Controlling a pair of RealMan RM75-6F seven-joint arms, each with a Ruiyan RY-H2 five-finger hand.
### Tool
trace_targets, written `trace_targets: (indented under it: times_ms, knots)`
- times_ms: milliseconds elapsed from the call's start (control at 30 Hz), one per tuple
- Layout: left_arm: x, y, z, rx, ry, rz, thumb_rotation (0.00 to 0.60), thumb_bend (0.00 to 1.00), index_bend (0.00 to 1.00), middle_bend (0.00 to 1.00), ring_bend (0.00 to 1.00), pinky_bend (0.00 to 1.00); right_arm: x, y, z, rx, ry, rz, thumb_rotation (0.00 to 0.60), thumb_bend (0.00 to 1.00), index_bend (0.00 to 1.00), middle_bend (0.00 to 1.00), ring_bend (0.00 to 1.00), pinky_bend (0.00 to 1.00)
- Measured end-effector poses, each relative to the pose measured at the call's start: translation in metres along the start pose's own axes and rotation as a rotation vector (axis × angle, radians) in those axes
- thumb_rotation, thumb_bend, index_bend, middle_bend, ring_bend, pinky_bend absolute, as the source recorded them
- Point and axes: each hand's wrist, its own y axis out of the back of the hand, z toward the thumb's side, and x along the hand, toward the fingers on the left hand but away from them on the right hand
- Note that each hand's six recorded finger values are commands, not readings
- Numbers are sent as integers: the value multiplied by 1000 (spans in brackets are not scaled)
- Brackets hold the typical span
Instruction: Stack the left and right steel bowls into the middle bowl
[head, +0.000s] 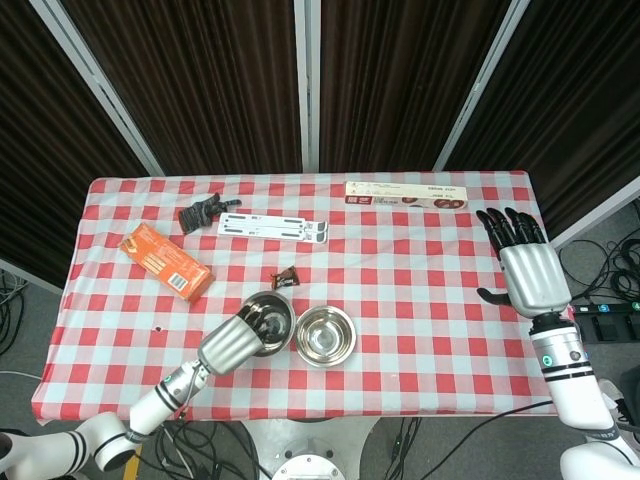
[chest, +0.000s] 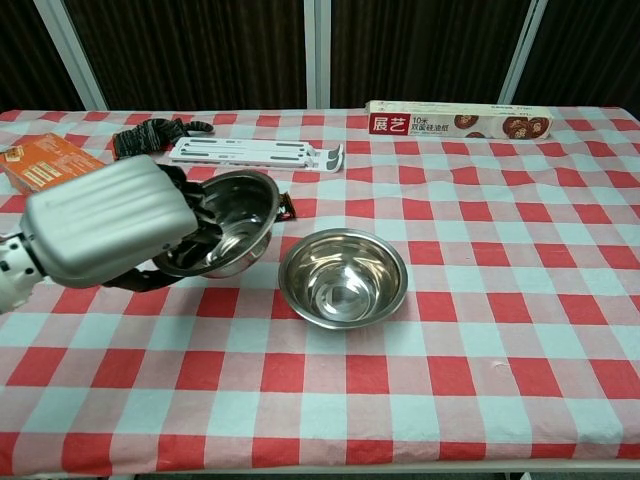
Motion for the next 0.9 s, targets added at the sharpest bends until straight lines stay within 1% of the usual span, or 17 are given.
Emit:
trace_targets:
  times_ms: [200,467,600,833,867,900]
  knots:
    - [24,25,18,5,-48,35,600,377,683,681,479,480,1,11,-6,-42,-15,-37,600,0,1,78,0,78]
    - [50,42,47,10,-111,54,600,378,685,683,479,479,1,21,-13,-78,-25,-68,600,0,1,79,0,78]
    - [62,43,58,11,-134,54,600,378,686,683,479,479,3,24,-15,-85,-26,-75,600,0,1,79,0,78]
    - [79,37,64,27,-149,45,600,373,680,678,478,477,6,29,-22,-92,-32,-85,600,0,1,80,0,78]
    - [80,36,63,31,-146,45,600,352,655,662,474,473,6,29,-23,-93,-32,-83,600,0,1,80,0,78]
    - [82,33,62,39,-143,42,600,317,606,631,459,465,6,29,-23,-93,-31,-81,600,0,1,80,0,78]
